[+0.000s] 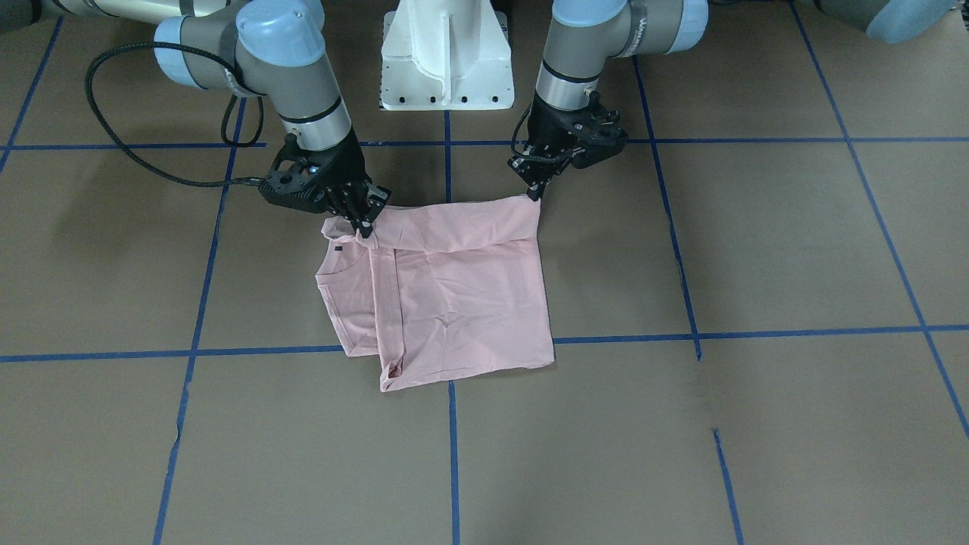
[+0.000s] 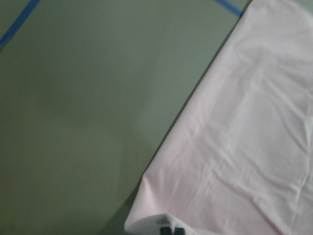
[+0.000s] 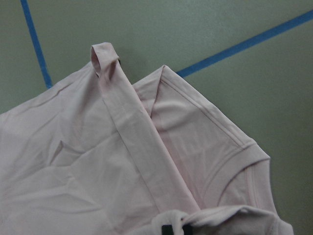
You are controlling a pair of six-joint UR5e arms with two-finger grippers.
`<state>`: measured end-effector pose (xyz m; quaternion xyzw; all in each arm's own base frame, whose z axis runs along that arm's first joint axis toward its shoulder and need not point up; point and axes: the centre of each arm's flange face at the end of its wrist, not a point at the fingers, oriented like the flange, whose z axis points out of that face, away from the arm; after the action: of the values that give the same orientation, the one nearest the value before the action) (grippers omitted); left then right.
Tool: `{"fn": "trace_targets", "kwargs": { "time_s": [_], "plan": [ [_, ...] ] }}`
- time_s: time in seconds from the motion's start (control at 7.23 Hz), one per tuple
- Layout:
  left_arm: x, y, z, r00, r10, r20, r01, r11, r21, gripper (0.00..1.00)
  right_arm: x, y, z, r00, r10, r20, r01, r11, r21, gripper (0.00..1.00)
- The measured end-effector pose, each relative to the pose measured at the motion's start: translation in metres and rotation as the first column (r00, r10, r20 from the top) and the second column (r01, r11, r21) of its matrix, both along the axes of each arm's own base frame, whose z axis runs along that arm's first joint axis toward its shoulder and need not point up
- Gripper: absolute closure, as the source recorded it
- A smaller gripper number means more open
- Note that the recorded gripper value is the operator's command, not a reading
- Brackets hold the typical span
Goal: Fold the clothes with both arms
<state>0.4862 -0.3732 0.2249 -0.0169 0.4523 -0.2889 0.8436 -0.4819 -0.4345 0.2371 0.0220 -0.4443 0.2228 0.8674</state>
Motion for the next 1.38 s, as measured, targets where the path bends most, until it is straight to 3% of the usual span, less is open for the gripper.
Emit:
{"fn": "trace_targets", "kwargs": {
  "time_s": [0.28, 0.41, 0.55, 0.83, 1.11, 1.38],
  "plan": [
    [-0.007, -0.04, -0.003, 0.998, -0.059, -0.007, 0.059, 0.998, 0.009, 1.0, -0.013, -0.047, 0.004, 0.999, 0.043, 0.009, -0.043, 0.999, 0.012, 1.0],
    [-0.003, -0.085, 0.002, 0.995, -0.102, 0.009, 0.102, 0.995, 0.02, 0.82, -0.022, -0.082, 0.008, 0.997, 0.074, 0.005, -0.074, 0.997, 0.009, 0.89],
    [0.004, -0.139, 0.019, 0.989, -0.145, 0.023, 0.144, 0.989, 0.038, 0.01, -0.034, -0.121, 0.012, 0.994, 0.105, -0.003, -0.105, 0.994, 0.004, 0.01],
    [0.002, -0.204, 0.051, 0.985, -0.171, 0.038, 0.166, 0.981, 0.105, 0.0, -0.042, -0.184, 0.029, 0.989, 0.147, -0.015, -0.146, 0.989, 0.019, 0.0],
    [-0.012, -0.227, 0.056, 0.982, -0.182, 0.042, 0.175, 0.975, 0.137, 0.0, -0.023, -0.22, 0.042, 0.987, 0.159, -0.03, -0.159, 0.987, 0.016, 0.0],
    [-0.032, -0.238, 0.055, 0.99, -0.137, 0.032, 0.131, 0.981, 0.144, 0.0, 0.019, -0.25, 0.044, 0.992, 0.123, -0.018, -0.122, 0.992, 0.01, 0.0]
  ]
}}
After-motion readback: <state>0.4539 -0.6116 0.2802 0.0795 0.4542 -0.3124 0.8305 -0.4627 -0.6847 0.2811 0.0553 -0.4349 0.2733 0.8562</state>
